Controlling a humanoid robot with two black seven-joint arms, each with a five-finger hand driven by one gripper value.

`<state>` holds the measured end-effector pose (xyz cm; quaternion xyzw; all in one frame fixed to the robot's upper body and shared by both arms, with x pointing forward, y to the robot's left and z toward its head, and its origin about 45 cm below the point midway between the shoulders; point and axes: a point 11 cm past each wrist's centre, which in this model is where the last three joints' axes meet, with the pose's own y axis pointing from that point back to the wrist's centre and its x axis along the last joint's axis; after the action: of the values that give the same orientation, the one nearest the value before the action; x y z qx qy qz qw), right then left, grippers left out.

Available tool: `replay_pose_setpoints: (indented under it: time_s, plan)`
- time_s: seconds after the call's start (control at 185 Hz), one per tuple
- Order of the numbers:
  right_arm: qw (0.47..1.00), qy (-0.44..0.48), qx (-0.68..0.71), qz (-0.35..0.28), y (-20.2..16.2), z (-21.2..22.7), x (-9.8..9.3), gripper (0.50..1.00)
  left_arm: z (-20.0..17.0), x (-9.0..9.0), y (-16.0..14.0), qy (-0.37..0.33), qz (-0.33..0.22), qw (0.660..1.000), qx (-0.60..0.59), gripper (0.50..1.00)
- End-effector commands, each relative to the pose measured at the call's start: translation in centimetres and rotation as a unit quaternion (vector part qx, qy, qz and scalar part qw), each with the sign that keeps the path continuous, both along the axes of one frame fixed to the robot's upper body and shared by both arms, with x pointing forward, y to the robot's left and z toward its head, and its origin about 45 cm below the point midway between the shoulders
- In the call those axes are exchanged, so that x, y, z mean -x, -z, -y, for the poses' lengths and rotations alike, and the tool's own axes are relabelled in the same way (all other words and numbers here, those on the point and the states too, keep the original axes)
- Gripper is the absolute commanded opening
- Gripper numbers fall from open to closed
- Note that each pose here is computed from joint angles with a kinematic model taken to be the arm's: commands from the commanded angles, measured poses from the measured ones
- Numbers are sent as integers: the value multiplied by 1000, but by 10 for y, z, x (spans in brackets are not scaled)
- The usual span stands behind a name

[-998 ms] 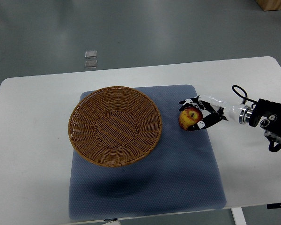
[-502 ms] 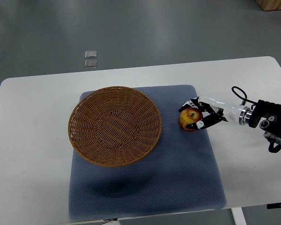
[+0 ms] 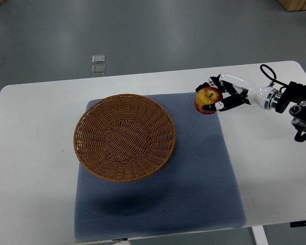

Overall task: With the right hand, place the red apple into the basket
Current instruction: 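Lift the apple up off the cushion with the right hand, then carry the apple over the wicker basket and lower it inside, then open the right hand to release the apple and withdraw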

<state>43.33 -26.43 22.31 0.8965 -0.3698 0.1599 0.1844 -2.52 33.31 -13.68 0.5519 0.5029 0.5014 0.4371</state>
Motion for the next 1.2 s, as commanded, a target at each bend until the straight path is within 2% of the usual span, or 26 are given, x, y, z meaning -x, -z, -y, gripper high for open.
replay_pose_setpoints:
  time_s: [0.0,0.081,0.086,0.113,0.157,0.162,0.243,0.248,0.259,0.313,0.362,0.367,0.453,0.502,0.507,0.529,0.685,0.885,0.901,0.95,1.015,1.063,1.069,1.117,1.171,1.193]
  plan:
    - [999,-34,-9,24,-28,-32,-6,500,0,0,0,0,0,1000,0,1000]
    - [998,-45,-8,31,-37,-42,-7,500,0,0,0,0,0,1000,0,1000]
    - [997,-64,-7,39,-49,-62,-9,500,0,0,0,0,0,1000,0,1000]
    - [996,-76,-10,42,-53,-75,-9,500,0,0,0,0,0,1000,0,1000]
    - [996,-76,-10,42,-53,-75,-9,500,0,0,0,0,0,1000,0,1000]
    - [994,-97,-14,47,-60,-99,-8,500,0,0,0,0,0,1000,0,1000]
    - [993,-106,-11,50,-64,-111,-9,500,0,0,0,0,0,1000,0,1000]
    - [990,-126,-3,56,-68,-133,-8,500,0,0,0,0,0,1000,0,1000]
    - [990,-131,0,56,-68,-139,-7,500,0,0,0,0,0,1000,0,1000]
    - [986,-154,10,59,-67,-165,-2,500,0,0,0,0,0,1000,0,1000]
    - [986,-154,10,59,-67,-165,-2,500,0,0,0,0,0,1000,0,1000]
    - [983,-174,17,61,-62,-185,4,500,0,0,0,0,0,1000,0,1000]
    - [976,-206,24,65,-53,-216,16,500,0,0,0,0,0,1000,0,1000]
    - [976,-206,24,65,-53,-216,16,500,0,0,0,0,0,1000,0,1000]
    - [973,-221,36,62,-42,-229,23,500,0,0,0,0,0,1000,0,1000]
    - [971,-228,43,58,-36,-233,26,500,0,0,0,0,0,1000,0,1000]
    - [965,-246,71,49,-8,-245,39,511,0,0,0,0,0,1000,0,1000]
    - [967,-236,84,48,10,-245,39,535,0,0,0,0,0,1000,0,1000]
    - [967,-234,88,45,15,-243,40,554,0,0,0,-1,0,1000,0,1000]
    - [967,-234,88,45,15,-243,40,554,0,0,0,-1,0,1000,0,1000]
    - [968,-228,93,43,22,-246,42,600,0,0,0,0,0,1000,0,1000]
    - [968,-228,93,43,22,-246,42,601,0,0,0,0,0,1000,0,1000]
    - [969,-223,94,42,24,-245,42,633,0,0,0,0,0,1000,0,1000]
    - [970,-222,94,41,25,-245,42,660,0,0,0,0,0,1000,0,1000]
    - [970,-221,94,39,26,-244,43,733,0,0,0,0,0,1000,0,1000]
    - [970,-221,94,39,26,-244,43,733,0,0,0,0,0,1000,0,1000]
